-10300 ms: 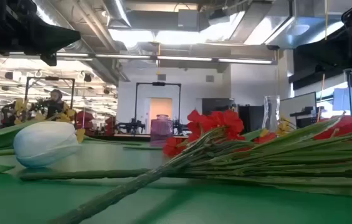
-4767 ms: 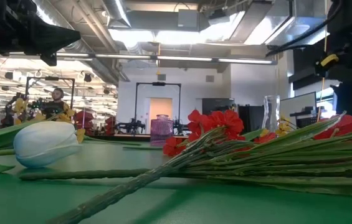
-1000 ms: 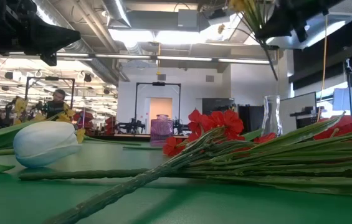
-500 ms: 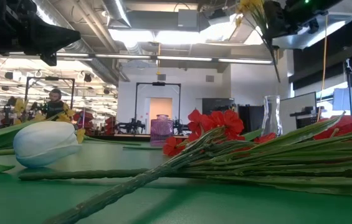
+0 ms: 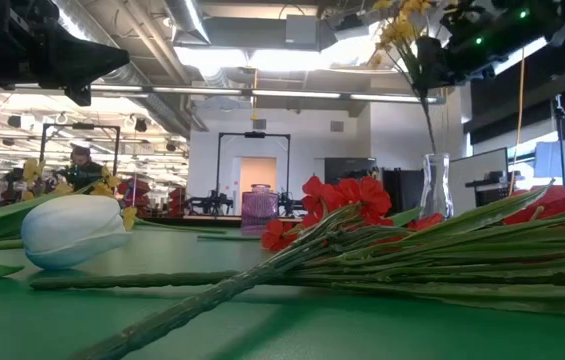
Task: Sort flowers into vase by color
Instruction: Put the right yellow flowers into the transparent vase, then put the yellow flowers into the transparent vase
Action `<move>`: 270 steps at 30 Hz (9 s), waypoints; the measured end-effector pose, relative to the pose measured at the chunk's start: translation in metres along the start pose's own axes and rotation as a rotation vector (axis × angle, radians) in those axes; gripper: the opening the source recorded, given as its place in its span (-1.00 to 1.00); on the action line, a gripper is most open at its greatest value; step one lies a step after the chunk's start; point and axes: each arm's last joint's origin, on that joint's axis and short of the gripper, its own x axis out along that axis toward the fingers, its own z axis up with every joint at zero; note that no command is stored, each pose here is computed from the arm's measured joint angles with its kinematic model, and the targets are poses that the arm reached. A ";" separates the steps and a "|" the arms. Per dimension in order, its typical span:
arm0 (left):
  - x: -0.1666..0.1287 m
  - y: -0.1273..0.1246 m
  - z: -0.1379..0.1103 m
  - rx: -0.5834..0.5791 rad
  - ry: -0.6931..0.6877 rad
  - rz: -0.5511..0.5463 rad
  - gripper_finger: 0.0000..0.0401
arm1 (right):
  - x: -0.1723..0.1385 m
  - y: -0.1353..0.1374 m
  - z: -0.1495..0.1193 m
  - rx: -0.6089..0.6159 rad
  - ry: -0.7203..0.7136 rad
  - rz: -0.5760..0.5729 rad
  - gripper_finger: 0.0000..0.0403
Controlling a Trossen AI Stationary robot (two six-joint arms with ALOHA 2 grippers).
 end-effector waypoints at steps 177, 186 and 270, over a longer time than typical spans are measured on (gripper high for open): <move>0.000 0.000 0.000 0.000 0.000 0.000 -1.00 | -0.126 0.101 -0.045 0.153 0.755 0.604 0.29; 0.000 0.000 0.000 -0.007 -0.001 0.000 -1.00 | -0.126 0.105 -0.042 0.179 0.727 0.631 0.29; 0.064 -0.031 0.051 -0.610 1.425 0.664 -0.32 | -0.123 0.121 -0.057 -0.052 0.696 0.661 0.29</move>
